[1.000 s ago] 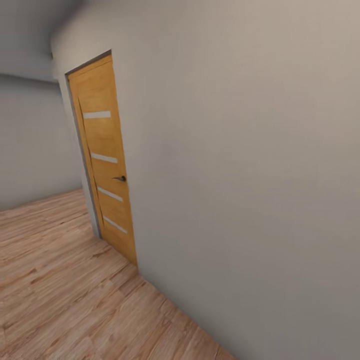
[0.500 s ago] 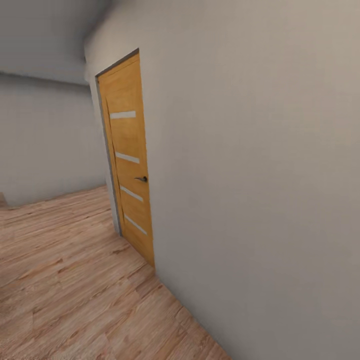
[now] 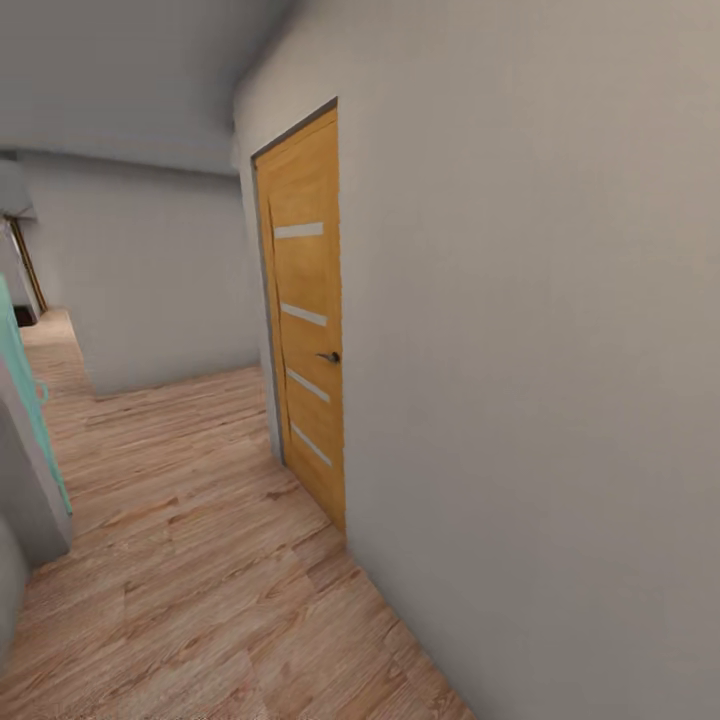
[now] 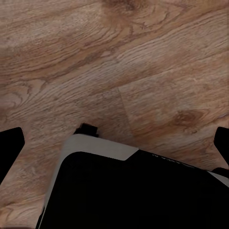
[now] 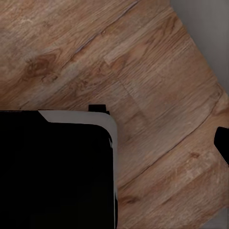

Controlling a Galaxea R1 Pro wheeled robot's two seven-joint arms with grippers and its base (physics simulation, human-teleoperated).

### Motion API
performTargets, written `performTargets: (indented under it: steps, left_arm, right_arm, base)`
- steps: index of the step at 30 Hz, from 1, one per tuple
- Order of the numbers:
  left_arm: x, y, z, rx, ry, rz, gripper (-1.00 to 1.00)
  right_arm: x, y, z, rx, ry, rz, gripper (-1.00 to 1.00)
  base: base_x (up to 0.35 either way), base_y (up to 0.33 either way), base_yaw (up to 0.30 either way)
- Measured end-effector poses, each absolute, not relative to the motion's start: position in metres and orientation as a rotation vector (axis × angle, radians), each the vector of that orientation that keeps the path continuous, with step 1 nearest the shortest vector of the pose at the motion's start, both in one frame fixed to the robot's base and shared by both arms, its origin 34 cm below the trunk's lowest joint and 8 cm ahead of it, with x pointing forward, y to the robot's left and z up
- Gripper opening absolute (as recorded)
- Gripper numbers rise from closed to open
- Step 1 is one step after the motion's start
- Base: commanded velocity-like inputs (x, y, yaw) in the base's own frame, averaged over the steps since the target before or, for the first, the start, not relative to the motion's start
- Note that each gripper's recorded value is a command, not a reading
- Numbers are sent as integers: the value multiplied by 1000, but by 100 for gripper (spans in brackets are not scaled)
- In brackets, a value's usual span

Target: Move the two storage containers from the living room to the garage. In the garage, place one container on the floor and stack the other container on top of it (either order is fine).

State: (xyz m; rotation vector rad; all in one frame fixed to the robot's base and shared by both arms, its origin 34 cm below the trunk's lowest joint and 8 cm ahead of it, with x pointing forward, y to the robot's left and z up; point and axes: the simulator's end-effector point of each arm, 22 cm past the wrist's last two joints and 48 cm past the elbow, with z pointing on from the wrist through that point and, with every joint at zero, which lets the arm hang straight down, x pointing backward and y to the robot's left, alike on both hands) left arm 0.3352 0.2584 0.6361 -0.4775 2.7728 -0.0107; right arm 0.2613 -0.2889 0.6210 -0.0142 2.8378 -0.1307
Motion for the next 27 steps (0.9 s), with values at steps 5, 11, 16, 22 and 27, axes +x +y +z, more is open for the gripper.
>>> performTargets:
  steps: [5, 11, 16, 22, 27]
  left_arm:
    - [335, 258, 636, -477, 2773, -11, 100]
    - [335, 258, 636, -477, 2773, -11, 100]
    - [336, 258, 636, -477, 2772, -10, 100]
    - [336, 258, 636, -477, 2771, -10, 100]
    - [336, 257, 636, -477, 2772, -12, 100]
  right_arm:
    - [261, -289, 621, -14, 2838, -131, 100]
    - [261, -290, 621, -14, 2838, -132, 100]
    - [261, -290, 621, -13, 2838, -133, 100]
    - [261, -290, 621, -14, 2838, -133, 100]
    - [261, -292, 621, -14, 2839, -137, 100]
  base:
    - [0, 0, 300]
    - [0, 0, 300]
    - [0, 0, 300]
    - [0, 0, 300]
    - [0, 0, 300]
